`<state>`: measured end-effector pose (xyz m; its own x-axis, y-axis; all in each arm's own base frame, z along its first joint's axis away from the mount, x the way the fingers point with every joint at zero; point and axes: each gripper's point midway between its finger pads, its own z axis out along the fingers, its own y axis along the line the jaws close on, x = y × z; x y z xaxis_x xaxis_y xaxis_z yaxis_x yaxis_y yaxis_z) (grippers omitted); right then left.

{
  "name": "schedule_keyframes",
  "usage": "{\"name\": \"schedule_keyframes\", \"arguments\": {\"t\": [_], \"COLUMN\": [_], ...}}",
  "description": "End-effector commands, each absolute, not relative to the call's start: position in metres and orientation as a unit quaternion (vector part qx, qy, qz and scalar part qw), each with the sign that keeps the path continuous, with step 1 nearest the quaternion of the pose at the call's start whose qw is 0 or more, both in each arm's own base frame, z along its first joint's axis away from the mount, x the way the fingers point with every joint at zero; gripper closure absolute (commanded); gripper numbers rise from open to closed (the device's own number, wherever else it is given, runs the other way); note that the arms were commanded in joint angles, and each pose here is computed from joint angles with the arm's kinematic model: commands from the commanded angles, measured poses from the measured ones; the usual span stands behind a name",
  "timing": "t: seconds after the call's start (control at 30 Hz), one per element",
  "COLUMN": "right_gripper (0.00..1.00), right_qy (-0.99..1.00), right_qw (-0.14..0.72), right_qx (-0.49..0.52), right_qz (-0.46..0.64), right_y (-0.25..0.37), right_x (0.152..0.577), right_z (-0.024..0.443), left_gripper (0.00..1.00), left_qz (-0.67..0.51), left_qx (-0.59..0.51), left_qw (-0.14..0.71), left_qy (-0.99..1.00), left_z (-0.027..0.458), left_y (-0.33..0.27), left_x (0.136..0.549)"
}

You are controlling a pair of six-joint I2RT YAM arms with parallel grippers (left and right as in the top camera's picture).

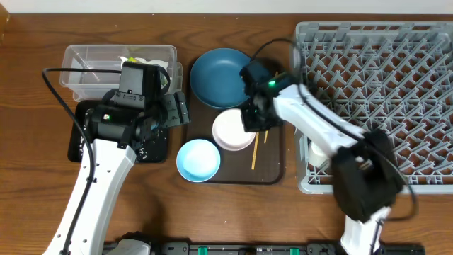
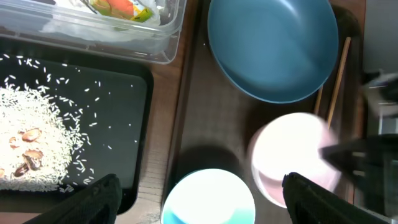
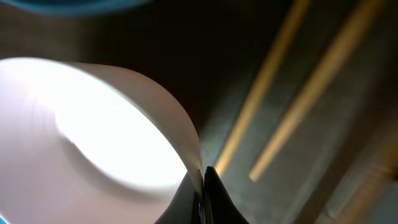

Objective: Sort waste into correct bins and load items into the dishwasher rack
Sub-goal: 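Grasp the pink bowl with the right gripper and lift it, then place the pink bowl into the dish rack with the right gripper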

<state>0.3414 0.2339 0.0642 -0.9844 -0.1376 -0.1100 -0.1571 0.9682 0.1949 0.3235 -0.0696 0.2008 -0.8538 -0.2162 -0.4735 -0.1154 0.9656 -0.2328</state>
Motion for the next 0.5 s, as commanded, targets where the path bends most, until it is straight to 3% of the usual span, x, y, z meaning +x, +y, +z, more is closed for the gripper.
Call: {"name": "schedule_keyframes", "arguments": {"t": [0.0,0.13,0.27,0.37,0.47], "right_gripper": [0.99,0.99,0.99,0.99,0.99], "right_qy": [0.981,0.959,0.886,0.822,0.805], "right_qw": [0.158,0.282,0.402,0.451,0.46], "right_qx": [-0.045,0.029,0.166,0.233,0.233], "right_qz": [0.107,0.023,-0.158,-0.26,-0.294], "right_y": [0.205,0.129,0.021,-0.029,-0.045], "right_x": [0.362,0.382,0.389,0.388,0.402], "right_z": [0.144,0.214,0.279,0.312,0.317], "left_gripper": [0.14,0.13,0.12,0.12,0.12], "left_qz": [-0.094,-0.094,-0.094,-0.094,-0.094], "left_qx": [-0.087,-0.087,-0.087,-0.087,-0.087], "left_qw": [0.26,0.26,0.26,0.26,0.26], "left_qy": [0.957,0.957,0.957,0.957,0.957], "left_z": [0.203,0.203,0.203,0.203,0.203], "left_y": [-0.067,-0.067,-0.067,-0.067,-0.067], "left_x": [0.326,0.326,0.326,0.326,0.326]}}
